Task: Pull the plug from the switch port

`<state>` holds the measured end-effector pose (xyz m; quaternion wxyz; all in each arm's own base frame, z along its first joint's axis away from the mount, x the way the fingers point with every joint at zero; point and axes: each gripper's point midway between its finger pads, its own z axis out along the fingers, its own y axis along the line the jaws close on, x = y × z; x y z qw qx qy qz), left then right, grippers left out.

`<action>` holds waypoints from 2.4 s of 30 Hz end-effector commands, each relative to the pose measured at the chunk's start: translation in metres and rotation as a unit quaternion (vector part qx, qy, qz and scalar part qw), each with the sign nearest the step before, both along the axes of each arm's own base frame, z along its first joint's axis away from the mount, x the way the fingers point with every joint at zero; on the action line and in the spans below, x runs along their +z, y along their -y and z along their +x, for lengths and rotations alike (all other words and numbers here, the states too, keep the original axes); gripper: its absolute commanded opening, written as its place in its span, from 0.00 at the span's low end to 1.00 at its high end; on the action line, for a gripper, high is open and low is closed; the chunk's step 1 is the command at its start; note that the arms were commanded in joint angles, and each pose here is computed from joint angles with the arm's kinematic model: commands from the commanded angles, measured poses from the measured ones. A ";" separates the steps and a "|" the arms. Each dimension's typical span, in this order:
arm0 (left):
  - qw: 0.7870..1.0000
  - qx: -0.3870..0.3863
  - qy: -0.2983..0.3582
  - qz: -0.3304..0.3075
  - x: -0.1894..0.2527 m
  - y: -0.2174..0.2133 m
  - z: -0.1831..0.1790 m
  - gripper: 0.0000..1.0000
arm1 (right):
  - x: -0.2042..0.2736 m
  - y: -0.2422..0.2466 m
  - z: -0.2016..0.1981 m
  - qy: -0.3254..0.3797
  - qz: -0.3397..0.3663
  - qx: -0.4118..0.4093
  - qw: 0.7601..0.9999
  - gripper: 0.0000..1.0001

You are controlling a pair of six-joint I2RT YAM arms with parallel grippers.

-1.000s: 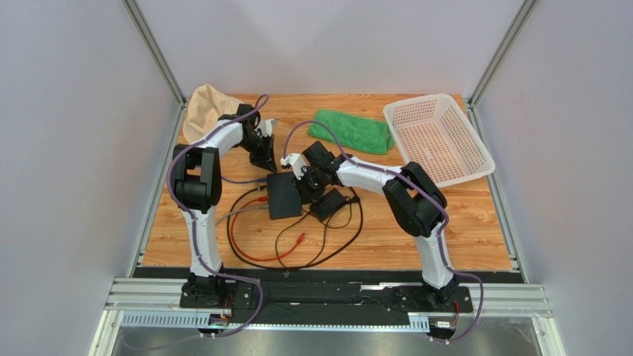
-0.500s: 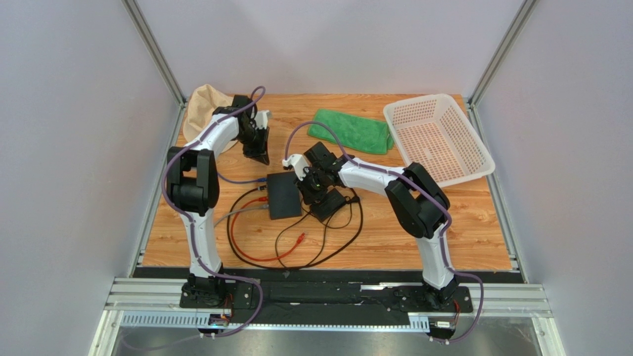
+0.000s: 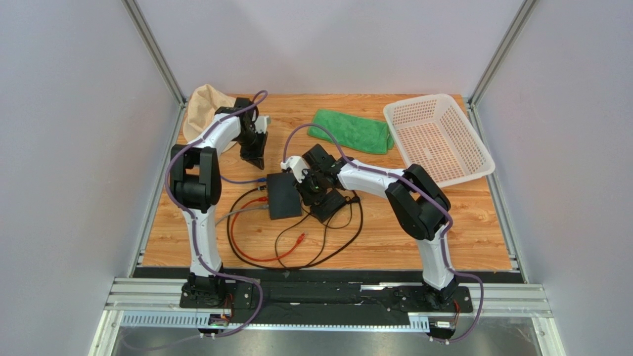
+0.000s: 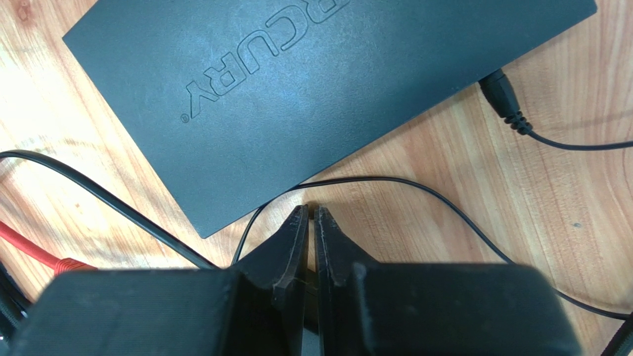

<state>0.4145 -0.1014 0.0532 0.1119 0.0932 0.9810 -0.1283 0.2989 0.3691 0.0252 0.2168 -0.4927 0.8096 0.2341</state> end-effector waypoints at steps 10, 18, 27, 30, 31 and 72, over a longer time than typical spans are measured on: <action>0.999 -0.029 -0.034 -0.023 -0.014 0.023 -0.010 0.00 | 0.023 -0.008 0.004 0.042 0.016 0.012 0.999 0.13; 0.997 -0.052 -0.045 -0.029 -0.017 0.043 -0.018 0.00 | 0.024 -0.006 0.004 0.046 0.014 0.013 0.999 0.13; 0.998 -0.051 0.021 0.005 0.023 0.030 0.006 0.00 | 0.051 0.003 0.011 0.074 0.016 0.026 0.997 0.15; 0.996 -0.034 0.084 -0.017 0.069 0.019 0.016 0.12 | 0.079 0.013 0.024 0.085 0.033 0.021 0.996 0.27; 0.995 -0.029 0.092 -0.025 0.079 0.016 0.015 0.18 | 0.087 0.021 0.034 0.087 0.041 0.012 0.995 0.37; 0.986 0.017 -0.133 -0.099 -0.020 0.034 -0.082 0.00 | 0.071 0.005 0.097 0.175 0.098 0.226 0.953 0.53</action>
